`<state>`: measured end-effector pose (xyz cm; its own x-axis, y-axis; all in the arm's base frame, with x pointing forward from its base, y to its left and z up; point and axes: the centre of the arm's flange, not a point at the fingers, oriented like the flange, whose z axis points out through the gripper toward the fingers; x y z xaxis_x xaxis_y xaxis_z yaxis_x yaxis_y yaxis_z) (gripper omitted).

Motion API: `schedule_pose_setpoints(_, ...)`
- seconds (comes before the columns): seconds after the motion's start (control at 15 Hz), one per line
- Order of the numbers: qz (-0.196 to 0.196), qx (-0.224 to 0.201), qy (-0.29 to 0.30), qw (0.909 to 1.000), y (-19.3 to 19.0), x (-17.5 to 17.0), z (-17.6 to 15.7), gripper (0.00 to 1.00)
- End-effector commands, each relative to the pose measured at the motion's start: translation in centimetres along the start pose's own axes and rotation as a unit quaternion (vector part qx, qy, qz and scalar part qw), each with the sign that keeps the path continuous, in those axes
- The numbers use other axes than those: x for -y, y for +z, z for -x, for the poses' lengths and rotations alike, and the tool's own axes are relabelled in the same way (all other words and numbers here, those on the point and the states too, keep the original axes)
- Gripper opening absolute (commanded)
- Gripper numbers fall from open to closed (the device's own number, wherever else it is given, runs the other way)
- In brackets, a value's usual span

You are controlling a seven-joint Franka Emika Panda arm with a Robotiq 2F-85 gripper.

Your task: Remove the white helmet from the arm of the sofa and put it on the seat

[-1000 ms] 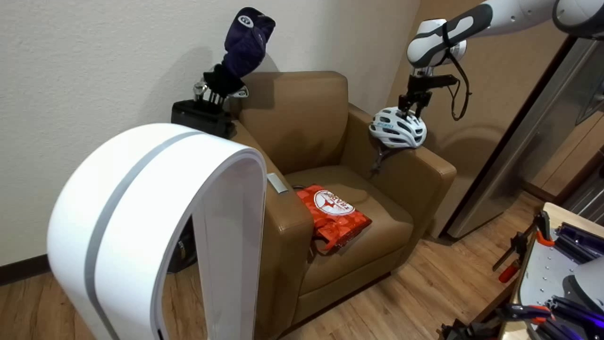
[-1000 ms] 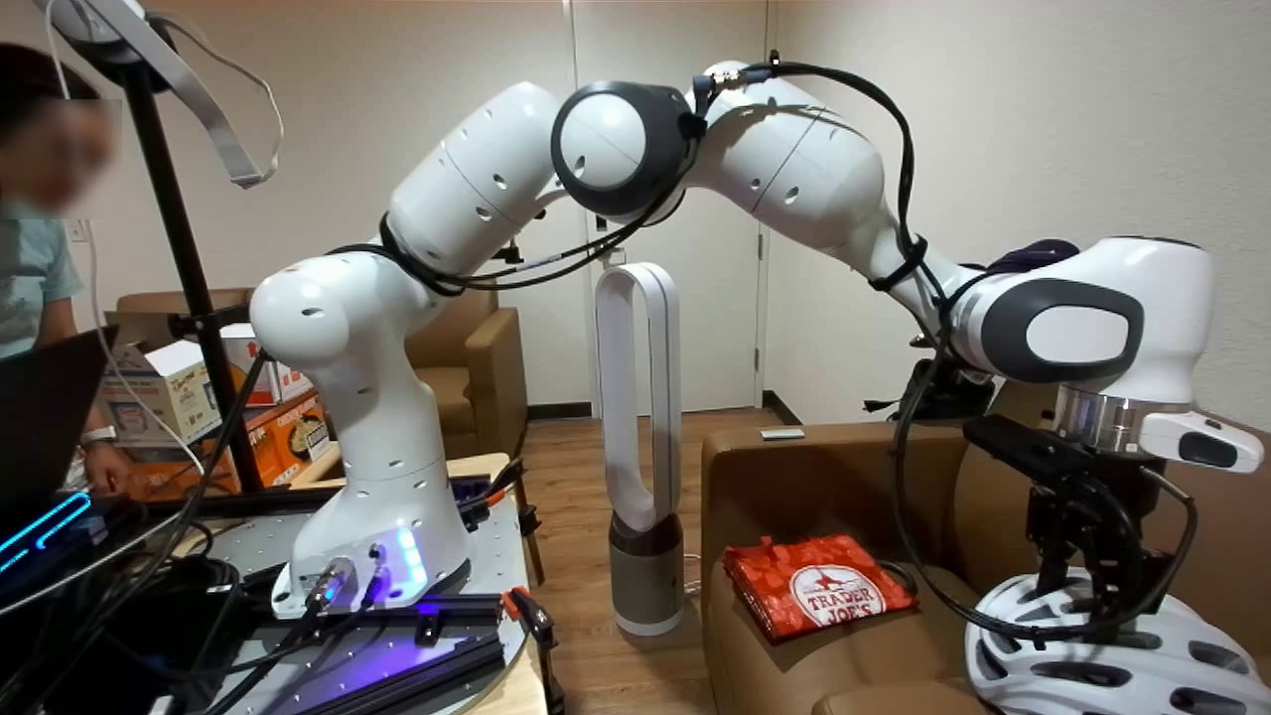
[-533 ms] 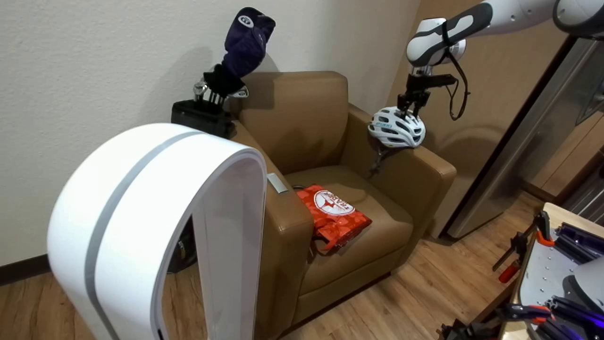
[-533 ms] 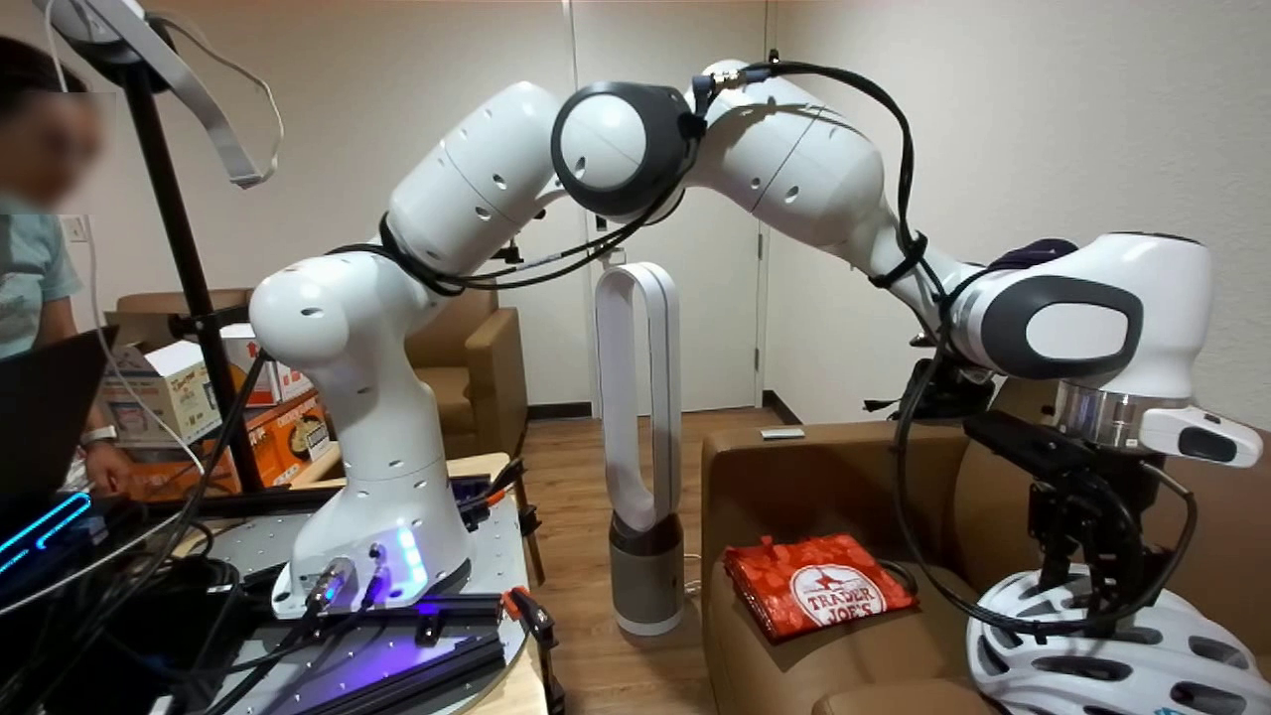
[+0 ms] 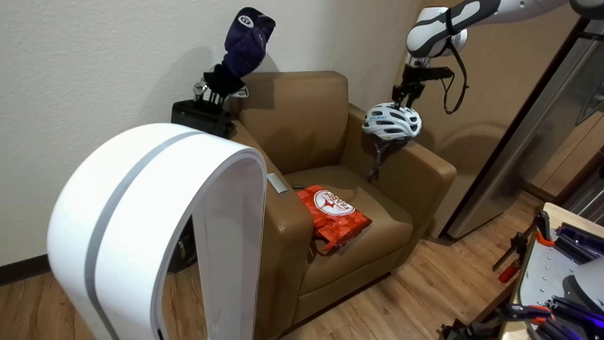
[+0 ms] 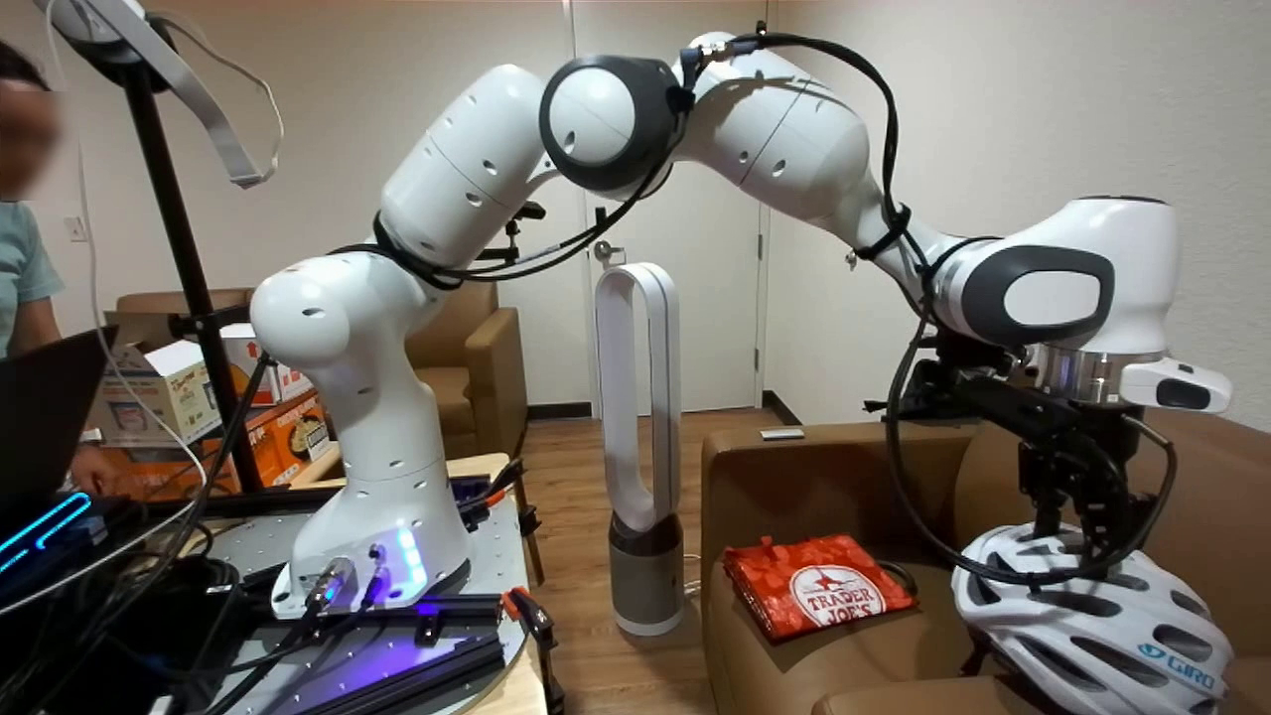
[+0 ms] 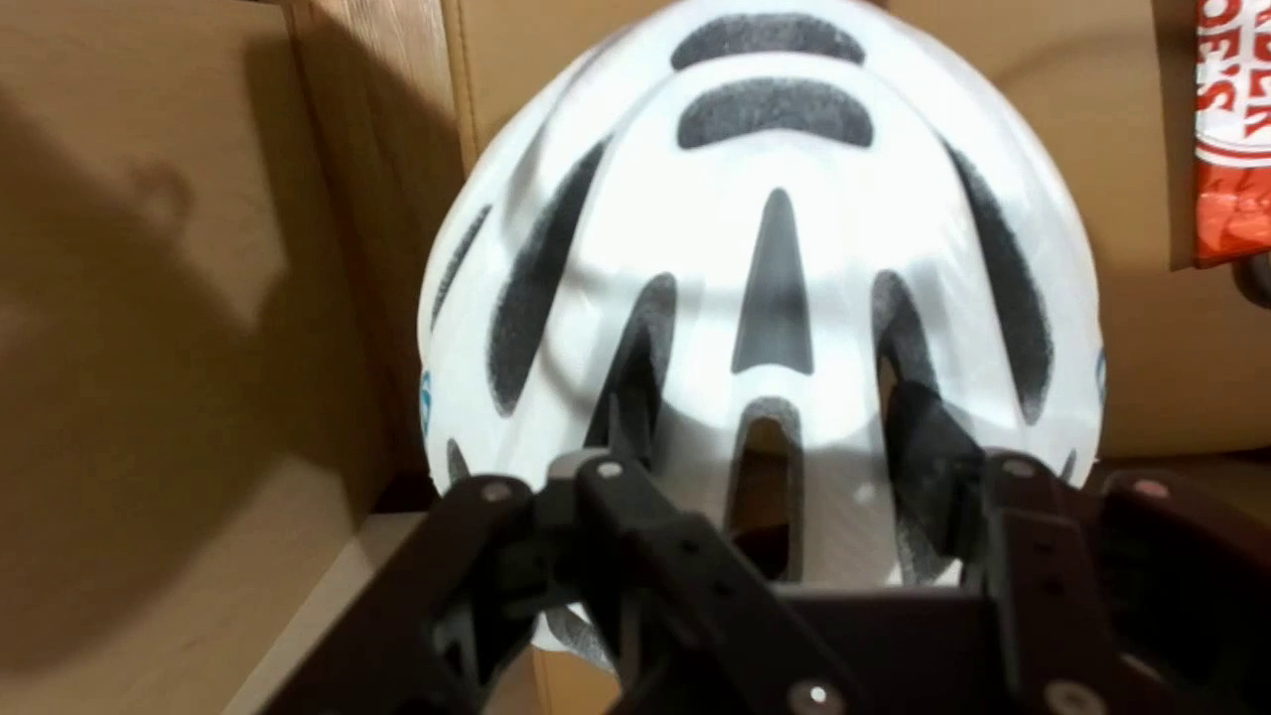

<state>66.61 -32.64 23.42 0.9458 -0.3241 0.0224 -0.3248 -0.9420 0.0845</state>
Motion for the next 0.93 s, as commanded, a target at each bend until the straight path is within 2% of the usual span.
schedule_pose_setpoints(0.0,-0.021,-0.017,-0.033,0.9991,-2.2,2.4,2.9,0.36)
schedule_pose_setpoints(0.2,-0.039,-0.03,-0.056,0.9972,-1.2,5.2,4.0,0.36)
schedule_pose_setpoints(0.4,-0.056,-0.037,-0.069,0.9953,1.5,8.6,5.0,0.36)
schedule_pose_setpoints(0.67,-0.079,-0.022,-0.078,0.9935,5.7,12.9,6.8,0.36)
schedule_pose_setpoints(0.87,-0.082,-0.003,-0.078,0.9935,9.4,14.6,7.9,0.36)
